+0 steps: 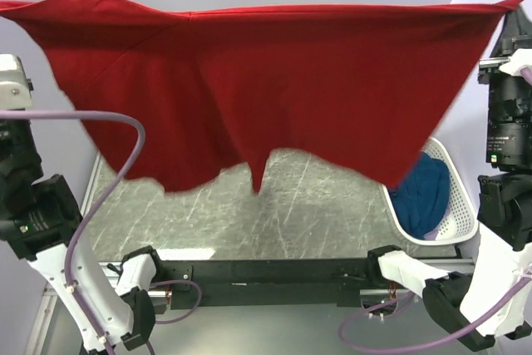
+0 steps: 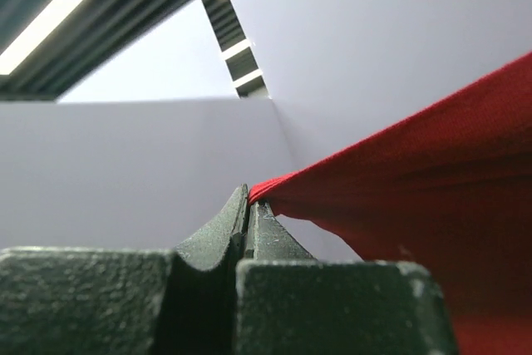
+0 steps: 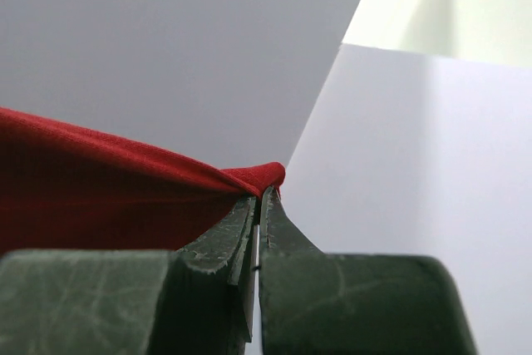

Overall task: Fold and stack the t-shirts
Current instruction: Flatten the tshirt out

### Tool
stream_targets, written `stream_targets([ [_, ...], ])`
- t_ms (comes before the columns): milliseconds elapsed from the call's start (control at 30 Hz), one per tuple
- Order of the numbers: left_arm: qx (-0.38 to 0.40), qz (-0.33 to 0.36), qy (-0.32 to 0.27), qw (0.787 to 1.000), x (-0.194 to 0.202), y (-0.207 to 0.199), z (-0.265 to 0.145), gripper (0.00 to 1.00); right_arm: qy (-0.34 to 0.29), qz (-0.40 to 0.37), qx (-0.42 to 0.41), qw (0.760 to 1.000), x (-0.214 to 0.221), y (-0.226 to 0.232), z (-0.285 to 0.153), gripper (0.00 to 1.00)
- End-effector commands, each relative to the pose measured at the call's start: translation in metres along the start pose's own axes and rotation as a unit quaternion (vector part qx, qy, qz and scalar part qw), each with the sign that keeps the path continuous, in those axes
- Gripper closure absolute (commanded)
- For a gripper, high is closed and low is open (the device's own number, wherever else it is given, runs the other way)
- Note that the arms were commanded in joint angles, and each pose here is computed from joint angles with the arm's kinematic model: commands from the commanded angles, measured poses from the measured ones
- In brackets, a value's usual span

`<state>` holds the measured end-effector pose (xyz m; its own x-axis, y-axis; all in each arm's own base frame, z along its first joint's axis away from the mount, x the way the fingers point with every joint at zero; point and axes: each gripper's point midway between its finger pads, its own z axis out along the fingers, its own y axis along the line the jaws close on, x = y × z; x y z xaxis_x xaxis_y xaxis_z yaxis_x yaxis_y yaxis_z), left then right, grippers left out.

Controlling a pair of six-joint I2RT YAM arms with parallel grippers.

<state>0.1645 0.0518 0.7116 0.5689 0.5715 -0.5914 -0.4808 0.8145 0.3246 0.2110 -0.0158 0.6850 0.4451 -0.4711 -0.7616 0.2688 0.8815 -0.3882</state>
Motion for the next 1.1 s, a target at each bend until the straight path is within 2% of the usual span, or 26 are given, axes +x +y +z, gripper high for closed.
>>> stream_targets([
  [0, -0.021, 0.044, 0.078, 0.996, 0.042, 0.010, 0.001, 0.99, 0.008, -0.044, 0.084, 0.995, 0.003, -0.030, 0.010, 1.00],
  [33, -0.005, 0.046, 0.085, 0.995, 0.047, 0.004, 0.000, 0.99, 0.012, -0.050, 0.078, 0.996, 0.008, -0.024, 0.017, 1.00],
  [133, 0.061, 0.057, 0.145, 0.986, 0.096, -0.023, -0.008, 0.99, 0.024, -0.070, 0.058, 0.996, 0.028, -0.003, 0.039, 1.00],
  [167, 0.074, 0.063, 0.175, 0.980, 0.124, -0.031, -0.013, 0.99, 0.030, -0.076, 0.044, 0.996, 0.037, 0.007, 0.046, 1.00],
  [267, 0.120, 0.061, 0.245, 0.960, 0.188, -0.056, -0.031, 0.99, 0.074, -0.093, -0.019, 0.993, 0.087, 0.055, 0.067, 1.00],
  [333, 0.150, 0.053, 0.268, 0.950, 0.218, -0.073, -0.041, 0.99, 0.108, -0.105, -0.078, 0.986, 0.133, 0.100, 0.077, 1.00],
  [433, 0.202, 0.025, 0.322, 0.925, 0.273, -0.107, -0.066, 0.99, 0.154, -0.124, -0.150, 0.969, 0.199, 0.160, 0.081, 1.00],
  [500, 0.237, 0.010, 0.373, 0.897, 0.319, -0.134, -0.089, 0.99, 0.183, -0.136, -0.199, 0.953, 0.246, 0.207, 0.078, 1.00],
  [533, 0.248, 0.007, 0.382, 0.890, 0.331, -0.147, -0.094, 0.99, 0.191, -0.141, -0.210, 0.949, 0.261, 0.221, 0.078, 1.00],
  [633, 0.279, -0.009, 0.455, 0.846, 0.395, -0.189, -0.132, 0.99, 0.223, -0.157, -0.258, 0.927, 0.319, 0.278, 0.079, 1.00],
  [700, 0.288, -0.026, 0.503, 0.815, 0.442, -0.214, -0.156, 0.99, 0.245, -0.167, -0.279, 0.914, 0.359, 0.313, 0.087, 1.00],
  [733, 0.284, -0.033, 0.517, 0.807, 0.457, -0.221, -0.160, 0.99, 0.251, -0.169, -0.283, 0.910, 0.372, 0.323, 0.091, 1.00],
  [767, 0.264, -0.050, 0.524, 0.808, 0.467, -0.224, -0.151, 0.99, 0.257, -0.173, -0.286, 0.907, 0.384, 0.334, 0.095, 1.00],
  [800, 0.262, -0.057, 0.558, 0.785, 0.501, -0.236, -0.165, 0.99, 0.268, -0.179, -0.290, 0.901, 0.407, 0.353, 0.103, 1.00],
  [833, 0.253, -0.061, 0.570, 0.779, 0.515, -0.240, -0.163, 0.99, 0.273, -0.185, -0.290, 0.899, 0.419, 0.361, 0.108, 1.00],
  [867, 0.229, -0.073, 0.568, 0.787, 0.520, -0.238, -0.141, 1.00, 0.277, -0.194, -0.283, 0.897, 0.428, 0.364, 0.114, 1.00],
  [900, 0.225, -0.074, 0.596, 0.767, 0.549, -0.248, -0.151, 1.00, 0.281, -0.199, -0.281, 0.896, 0.444, 0.377, 0.122, 1.00],
  [933, 0.218, -0.076, 0.600, 0.766, 0.560, -0.251, -0.146, 1.00, 0.281, -0.207, -0.279, 0.895, 0.451, 0.381, 0.127, 1.00],
  [967, 0.203, -0.080, 0.588, 0.779, 0.562, -0.250, -0.122, 1.00, 0.284, -0.214, -0.272, 0.894, 0.458, 0.384, 0.130, 1.00],
  [1000, 0.202, -0.073, 0.604, 0.768, 0.585, -0.260, -0.130, 1.00, 0.282, -0.218, -0.267, 0.895, 0.466, 0.390, 0.138, 1.00],
  [1033, 0.199, -0.068, 0.606, 0.767, 0.593, -0.264, -0.127, 1.00, 0.282, -0.227, -0.266, 0.893, 0.471, 0.393, 0.141, 1.00],
  [1067, 0.196, -0.067, 0.592, 0.779, 0.593, -0.268, -0.106, 1.00, 0.275, -0.229, -0.257, 0.898, 0.468, 0.393, 0.150, 1.00],
])
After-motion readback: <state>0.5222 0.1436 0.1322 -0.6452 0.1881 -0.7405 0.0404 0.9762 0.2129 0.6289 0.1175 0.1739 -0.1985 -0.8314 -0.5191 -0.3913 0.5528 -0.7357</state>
